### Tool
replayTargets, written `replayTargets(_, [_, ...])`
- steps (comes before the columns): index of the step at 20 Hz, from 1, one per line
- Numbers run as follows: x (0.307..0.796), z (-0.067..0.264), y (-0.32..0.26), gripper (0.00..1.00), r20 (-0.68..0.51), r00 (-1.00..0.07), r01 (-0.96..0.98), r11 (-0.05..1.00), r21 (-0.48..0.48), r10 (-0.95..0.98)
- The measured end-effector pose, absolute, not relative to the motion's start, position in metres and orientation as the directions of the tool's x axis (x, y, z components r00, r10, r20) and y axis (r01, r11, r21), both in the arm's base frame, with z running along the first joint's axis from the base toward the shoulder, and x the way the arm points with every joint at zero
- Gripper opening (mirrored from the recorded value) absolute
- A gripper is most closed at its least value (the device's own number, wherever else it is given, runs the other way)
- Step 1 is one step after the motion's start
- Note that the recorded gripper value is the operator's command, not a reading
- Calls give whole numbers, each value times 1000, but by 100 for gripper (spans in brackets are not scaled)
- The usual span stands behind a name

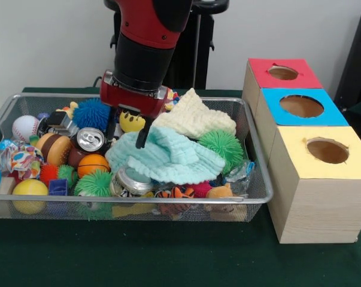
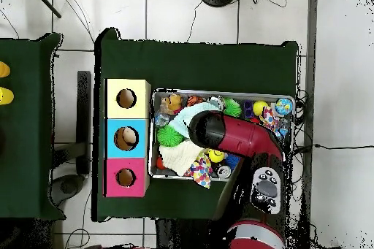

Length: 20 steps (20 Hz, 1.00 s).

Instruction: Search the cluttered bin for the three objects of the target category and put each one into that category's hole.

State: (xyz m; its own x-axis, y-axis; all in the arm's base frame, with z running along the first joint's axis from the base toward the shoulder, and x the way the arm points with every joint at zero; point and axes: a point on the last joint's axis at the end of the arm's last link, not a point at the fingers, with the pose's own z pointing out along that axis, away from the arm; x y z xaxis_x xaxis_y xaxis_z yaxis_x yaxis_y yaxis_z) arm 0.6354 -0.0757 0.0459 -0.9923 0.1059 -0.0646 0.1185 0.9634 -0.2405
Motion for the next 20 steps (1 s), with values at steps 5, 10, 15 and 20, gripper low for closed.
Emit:
replayTargets(5, [637, 53, -71, 100, -33, -981, 193, 962, -194, 190])
replayTargets(10, [634, 58, -66, 100, 30, -966, 250, 957, -149, 257])
replayTargets(15, [623, 54, -61, 100, 67, -950, 294, 948, -123, 304])
replayTargets(20, [606, 45, -57, 100, 106, -937, 321, 940, -113, 333])
